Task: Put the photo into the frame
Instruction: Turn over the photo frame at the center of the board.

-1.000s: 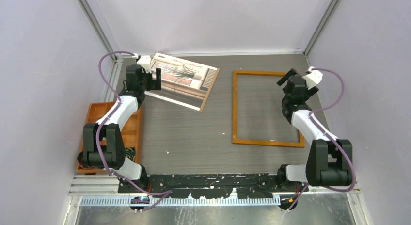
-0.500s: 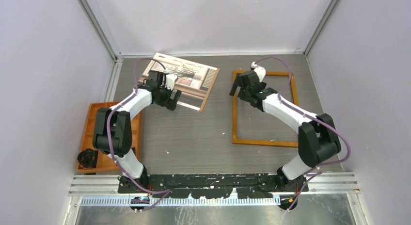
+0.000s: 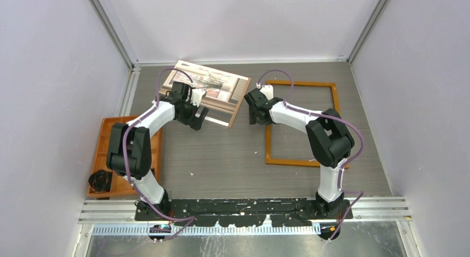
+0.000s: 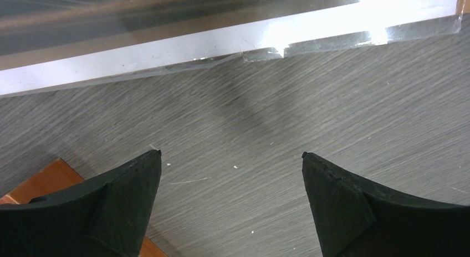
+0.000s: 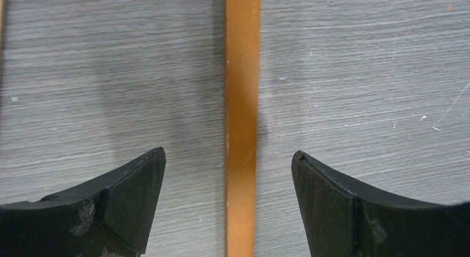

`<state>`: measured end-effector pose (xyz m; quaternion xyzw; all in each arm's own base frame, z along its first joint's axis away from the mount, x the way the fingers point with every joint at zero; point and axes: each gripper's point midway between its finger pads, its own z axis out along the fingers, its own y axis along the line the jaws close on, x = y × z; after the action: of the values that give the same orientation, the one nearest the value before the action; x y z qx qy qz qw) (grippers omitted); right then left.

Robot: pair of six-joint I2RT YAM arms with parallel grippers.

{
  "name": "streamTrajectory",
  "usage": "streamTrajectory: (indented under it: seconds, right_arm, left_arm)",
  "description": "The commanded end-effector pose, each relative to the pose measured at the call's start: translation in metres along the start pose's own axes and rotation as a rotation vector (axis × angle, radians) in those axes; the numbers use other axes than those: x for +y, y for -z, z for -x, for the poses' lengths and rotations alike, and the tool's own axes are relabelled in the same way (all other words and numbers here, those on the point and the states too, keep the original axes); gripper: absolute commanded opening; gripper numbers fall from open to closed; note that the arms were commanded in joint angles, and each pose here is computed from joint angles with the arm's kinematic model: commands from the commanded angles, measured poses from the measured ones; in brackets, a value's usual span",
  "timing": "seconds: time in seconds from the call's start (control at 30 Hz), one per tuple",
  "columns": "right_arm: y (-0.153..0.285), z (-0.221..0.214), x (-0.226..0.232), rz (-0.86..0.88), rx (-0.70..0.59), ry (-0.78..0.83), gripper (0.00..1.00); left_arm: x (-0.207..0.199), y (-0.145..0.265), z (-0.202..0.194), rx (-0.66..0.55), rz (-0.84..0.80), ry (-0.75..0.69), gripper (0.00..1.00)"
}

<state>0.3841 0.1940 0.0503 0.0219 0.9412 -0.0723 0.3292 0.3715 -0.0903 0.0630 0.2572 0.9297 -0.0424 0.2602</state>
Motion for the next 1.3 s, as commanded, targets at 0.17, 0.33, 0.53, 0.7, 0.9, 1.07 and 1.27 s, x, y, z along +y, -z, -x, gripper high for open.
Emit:
streamTrajectory:
  seconds: [0.17, 0.33, 0.53, 0.7, 0.9, 1.07, 1.27]
  right_arm:
    - [-0.019, -0.007, -0.007, -0.052, 0.004, 0.032, 0.78]
    - [-0.024, -0.019, 0.0, -0.009, 0.029, 0.013, 0.63]
    - [-0.019, -0.024, 0.009, 0.04, 0.053, -0.026, 0.3]
    - [0.01, -0.001, 0.027, 0.132, 0.042, -0.121, 0.12]
    - [0.085, 0.049, 0.054, 0.299, -0.012, -0.234, 0.03]
    - [0.159, 0.088, 0.072, 0.493, -0.06, -0.344, 0.01]
    - [0.236, 0.122, 0.087, 0.747, -0.099, -0.478, 0.01]
  left_arm:
    - [-0.015, 0.005, 0.012, -0.007, -0.032, -0.059, 1.0]
    - [-0.025, -0.008, 0.014, 0.017, -0.014, -0.108, 1.0]
    - [-0.024, -0.021, 0.018, 0.036, 0.009, -0.11, 1.0]
    - [-0.029, -0.014, 0.023, 0.04, -0.021, -0.083, 1.0]
    - [-0.043, 0.012, 0.033, 0.021, -0.105, -0.043, 1.0]
    - [-0.046, 0.038, 0.045, -0.009, -0.174, 0.041, 1.0]
    - [-0.029, 0.075, 0.065, -0.07, -0.25, 0.191, 1.0]
